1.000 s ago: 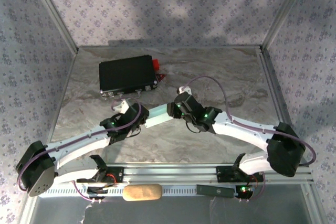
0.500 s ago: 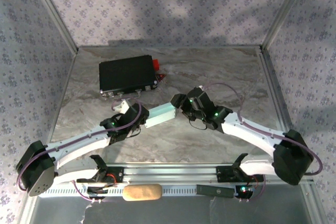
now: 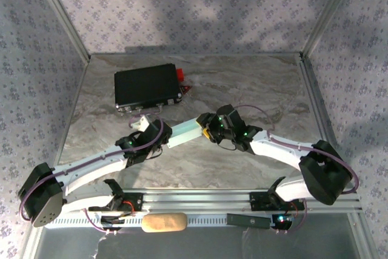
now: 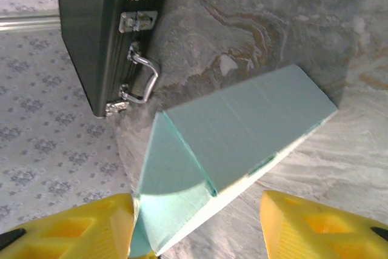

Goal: Fold the paper box

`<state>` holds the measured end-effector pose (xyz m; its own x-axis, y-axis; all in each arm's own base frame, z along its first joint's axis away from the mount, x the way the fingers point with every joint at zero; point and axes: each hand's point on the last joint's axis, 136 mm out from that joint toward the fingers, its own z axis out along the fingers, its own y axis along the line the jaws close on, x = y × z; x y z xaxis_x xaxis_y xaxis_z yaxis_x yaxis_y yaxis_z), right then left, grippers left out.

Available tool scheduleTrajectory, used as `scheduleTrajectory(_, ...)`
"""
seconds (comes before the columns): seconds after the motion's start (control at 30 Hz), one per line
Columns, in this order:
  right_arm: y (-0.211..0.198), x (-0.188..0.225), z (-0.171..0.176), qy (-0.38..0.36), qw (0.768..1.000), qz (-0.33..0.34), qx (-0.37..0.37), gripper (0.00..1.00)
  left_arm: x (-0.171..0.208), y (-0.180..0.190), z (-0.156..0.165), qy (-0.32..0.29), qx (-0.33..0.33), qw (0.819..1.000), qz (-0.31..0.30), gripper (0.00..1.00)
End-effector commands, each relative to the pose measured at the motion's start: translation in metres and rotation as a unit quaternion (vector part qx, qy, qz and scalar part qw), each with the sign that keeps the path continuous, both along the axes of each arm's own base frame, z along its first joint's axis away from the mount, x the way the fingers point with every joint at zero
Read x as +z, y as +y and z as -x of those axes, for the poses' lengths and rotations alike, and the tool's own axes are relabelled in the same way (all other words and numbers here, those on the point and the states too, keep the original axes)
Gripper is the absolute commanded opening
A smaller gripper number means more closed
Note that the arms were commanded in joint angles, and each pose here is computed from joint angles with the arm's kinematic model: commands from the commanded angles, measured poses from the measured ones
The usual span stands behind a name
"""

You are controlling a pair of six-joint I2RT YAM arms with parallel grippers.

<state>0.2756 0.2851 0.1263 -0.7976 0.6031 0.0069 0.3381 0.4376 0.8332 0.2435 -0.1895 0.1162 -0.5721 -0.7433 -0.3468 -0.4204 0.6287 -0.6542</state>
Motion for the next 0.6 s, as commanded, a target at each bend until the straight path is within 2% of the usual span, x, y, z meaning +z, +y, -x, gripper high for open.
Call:
scheduleTrajectory(0.0, 0.001, -0.011, -0.004, 0.018, 1.0, -0.019, -0.001, 0.5, -0.025, 0.016, 0.017, 0.046, -0.01, 0.997, -0.06, 0.36)
scheduleTrajectory(0.27, -0.004, -0.027, -0.005, 0.034, 0.999, -0.013, -0.013, 0.38, -0.028, 0.015, 0.018, 0.044, -0.02, 0.997, -0.064, 0.38)
scheduleTrajectory(0.4, -0.005, -0.035, -0.005, 0.047, 0.999, -0.006, -0.016, 0.28, -0.024, 0.01, 0.017, 0.037, -0.04, 0.997, -0.062, 0.47)
scheduleTrajectory(0.57, -0.008, -0.043, -0.005, 0.059, 0.998, 0.004, -0.022, 0.24, -0.017, 0.009, 0.018, 0.037, -0.062, 0.996, -0.06, 0.55)
